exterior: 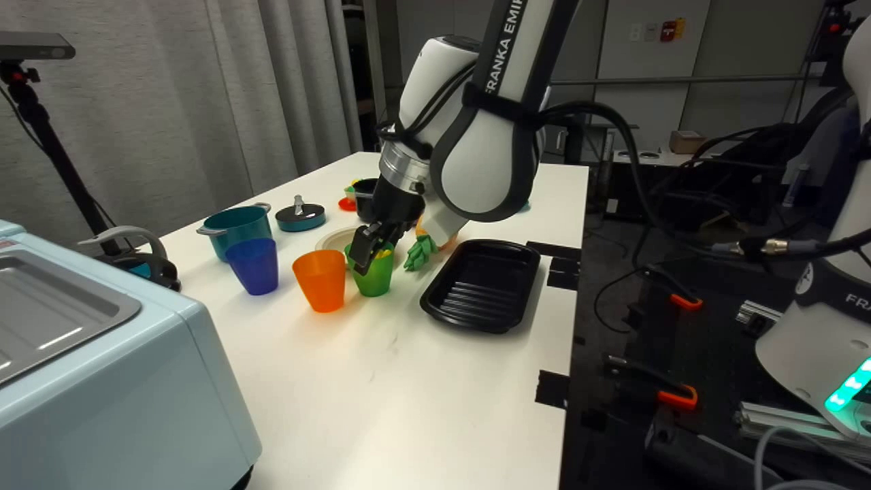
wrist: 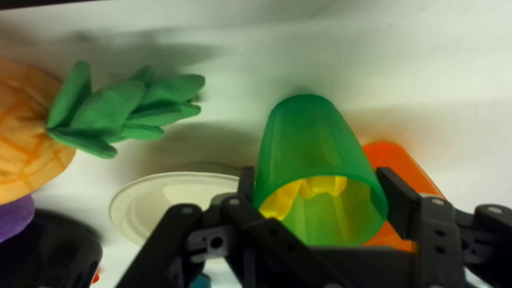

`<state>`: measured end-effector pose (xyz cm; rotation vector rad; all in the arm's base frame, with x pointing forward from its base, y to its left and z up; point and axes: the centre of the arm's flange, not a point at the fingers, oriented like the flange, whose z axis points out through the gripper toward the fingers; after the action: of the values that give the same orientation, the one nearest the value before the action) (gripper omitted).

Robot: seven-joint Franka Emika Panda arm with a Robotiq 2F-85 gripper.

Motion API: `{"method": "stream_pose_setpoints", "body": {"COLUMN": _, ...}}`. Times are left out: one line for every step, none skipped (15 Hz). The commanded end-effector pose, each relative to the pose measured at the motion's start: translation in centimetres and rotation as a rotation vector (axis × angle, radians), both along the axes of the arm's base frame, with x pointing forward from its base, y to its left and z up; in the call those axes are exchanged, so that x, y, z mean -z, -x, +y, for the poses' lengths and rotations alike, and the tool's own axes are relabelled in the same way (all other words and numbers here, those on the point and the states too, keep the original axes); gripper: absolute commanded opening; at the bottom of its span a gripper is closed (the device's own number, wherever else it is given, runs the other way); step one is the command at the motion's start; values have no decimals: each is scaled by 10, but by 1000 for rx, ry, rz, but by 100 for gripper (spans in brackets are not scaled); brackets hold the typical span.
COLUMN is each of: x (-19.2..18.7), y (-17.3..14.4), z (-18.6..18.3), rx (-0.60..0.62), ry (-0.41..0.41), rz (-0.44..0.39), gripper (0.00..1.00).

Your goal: Pour the contents in the cup into the bowl

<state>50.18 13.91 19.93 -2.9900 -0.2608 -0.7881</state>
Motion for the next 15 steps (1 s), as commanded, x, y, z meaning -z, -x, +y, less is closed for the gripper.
{"method": "stream_pose_setpoints", "body": {"x": -11, "y": 11, "z": 1, "rx": -23, "ry": -13, "rz": 28, "gripper": 50}}
{"method": "stream_pose_setpoints", "body": {"x": -15, "y": 13, "z": 0, "rx": -30, "ry": -16, "rz": 43, "gripper": 50}}
{"method": "stream_pose_setpoints", "body": {"x": -20, "y": 15, "z": 0, "rx": -40, "ry": -22, "rz": 57, "gripper": 50}}
{"method": "stream_pose_setpoints", "body": {"x": -26, "y": 16, "z": -3, "rx": -44, "ry": -27, "rz": 69, "gripper": 50}}
{"method": "stream_pose_setpoints", "body": {"x": -31, "y": 16, "z": -6, "rx": -45, "ry": -30, "rz": 83, "gripper": 50}}
{"method": "stream_pose_setpoints", "body": {"x": -36, "y": 16, "z": -9, "rx": -46, "ry": -34, "rz": 99, "gripper": 50}}
{"method": "stream_pose_setpoints", "body": {"x": -43, "y": 14, "z": -13, "rx": -41, "ry": -31, "rz": 109, "gripper": 50}}
{"method": "stream_pose_setpoints", "body": {"x": -49, "y": 11, "z": -18, "rx": -36, "ry": -30, "rz": 116, "gripper": 50}}
{"method": "stream_pose_setpoints", "body": {"x": -54, "y": 7, "z": -24, "rx": -27, "ry": -31, "rz": 122, "gripper": 50}}
{"method": "stream_pose_setpoints", "body": {"x": -63, "y": -1, "z": -40, "rx": -19, "ry": -35, "rz": 129, "gripper": 50}}
{"method": "stream_pose_setpoints", "body": {"x": -70, "y": -7, "z": -50, "rx": -10, "ry": -39, "rz": 137, "gripper": 50}}
{"method": "stream_pose_setpoints", "body": {"x": -75, "y": -11, "z": -58, "rx": -7, "ry": -49, "rz": 150, "gripper": 50}}
{"method": "stream_pose_setpoints", "body": {"x": -79, "y": -14, "z": -64, "rx": 4, "ry": -59, "rz": 160, "gripper": 50}}
{"method": "stream_pose_setpoints", "body": {"x": -83, "y": -16, "z": -69, "rx": 8, "ry": -79, "rz": 178, "gripper": 50}}
{"method": "stream_pose_setpoints", "body": {"x": -86, "y": -18, "z": -73, "rx": 13, "ry": -96, "rz": 193, "gripper": 50}}
